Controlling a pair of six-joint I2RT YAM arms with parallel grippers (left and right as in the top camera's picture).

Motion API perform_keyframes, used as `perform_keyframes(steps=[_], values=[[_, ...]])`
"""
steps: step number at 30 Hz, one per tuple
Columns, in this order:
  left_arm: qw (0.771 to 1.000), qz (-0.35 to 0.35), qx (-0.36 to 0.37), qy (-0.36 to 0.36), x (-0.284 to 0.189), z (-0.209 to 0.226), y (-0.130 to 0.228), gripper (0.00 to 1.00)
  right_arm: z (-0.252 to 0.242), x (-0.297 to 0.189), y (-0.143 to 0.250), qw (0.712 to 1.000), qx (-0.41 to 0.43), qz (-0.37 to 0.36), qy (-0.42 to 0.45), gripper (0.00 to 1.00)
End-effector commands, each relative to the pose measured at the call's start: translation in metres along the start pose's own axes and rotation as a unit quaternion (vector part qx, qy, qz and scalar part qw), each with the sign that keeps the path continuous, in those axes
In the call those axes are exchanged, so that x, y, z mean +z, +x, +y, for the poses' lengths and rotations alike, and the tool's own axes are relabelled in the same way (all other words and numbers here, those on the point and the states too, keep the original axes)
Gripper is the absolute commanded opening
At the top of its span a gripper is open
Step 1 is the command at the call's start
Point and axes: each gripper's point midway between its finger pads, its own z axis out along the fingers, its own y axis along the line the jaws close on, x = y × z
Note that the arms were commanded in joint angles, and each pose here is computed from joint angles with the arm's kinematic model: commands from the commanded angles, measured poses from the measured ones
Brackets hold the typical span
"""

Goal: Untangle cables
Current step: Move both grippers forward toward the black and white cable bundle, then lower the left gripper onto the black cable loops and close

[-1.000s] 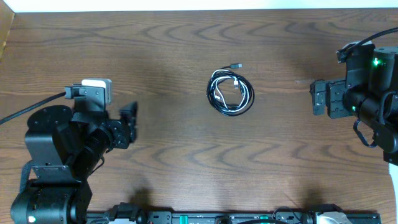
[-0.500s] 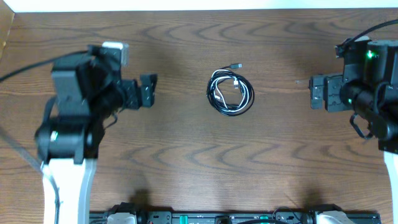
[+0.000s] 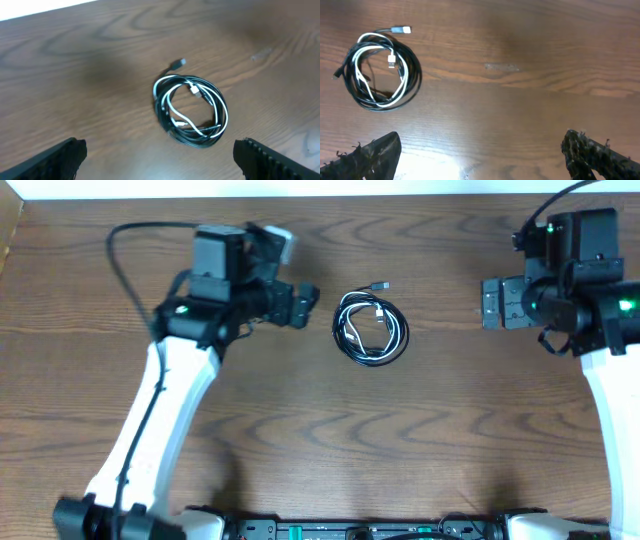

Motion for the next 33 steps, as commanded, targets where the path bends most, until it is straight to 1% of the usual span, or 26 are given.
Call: perform_keyframes(steps=[1, 4, 6, 7, 9, 11, 20, 21, 23, 33], values=[[0.999, 0.021, 0.038, 0.025, 0.030, -0.014, 0.005, 0.99, 0.012, -0.002, -0.006, 0.999, -0.021, -0.013, -0.038, 0.99], [0.997, 0.048, 0.056, 0.037, 0.059, -0.018, 0.018, 0.99, 0.019, -0.002, -0.009, 0.997, -0.029, -0.020, -0.062, 0.99], [0.996, 0.060, 0.057, 0.027, 0.077, -0.014, 0.025, 0.95, 0.027, -0.004, -0.008, 0.994, -0.053, -0.022, -0.088, 0.99], [0.996, 0.067, 0.060, 0.014, 0.087, -0.009, 0.029, 0.95, 0.030, -0.004, -0.008, 0.993, -0.062, -0.023, -0.095, 0.99], [0.995, 0.077, 0.064, -0.002, 0.102, -0.004, 0.035, 0.95, 0.030, -0.004, -0.007, 0.993, -0.065, -0.020, -0.095, 0.99], [0.994, 0.087, 0.073, 0.002, 0.115, -0.005, 0.039, 0.95, 0.030, -0.004, -0.006, 0.993, -0.064, -0.019, -0.095, 0.99], [0.992, 0.106, 0.069, 0.007, 0.156, 0.002, 0.050, 0.95, 0.035, -0.005, 0.003, 0.992, -0.062, -0.001, -0.110, 0.99], [0.992, 0.107, 0.069, 0.008, 0.159, 0.003, 0.051, 0.94, 0.035, -0.005, 0.004, 0.992, -0.062, 0.000, -0.110, 0.99], [0.992, 0.106, 0.069, 0.011, 0.166, 0.003, 0.053, 0.89, 0.037, -0.006, 0.005, 0.991, -0.063, 0.002, -0.116, 0.99], [0.992, 0.099, 0.067, 0.042, 0.193, 0.000, 0.062, 0.88, 0.045, -0.008, 0.010, 0.988, -0.063, 0.011, -0.139, 0.99]])
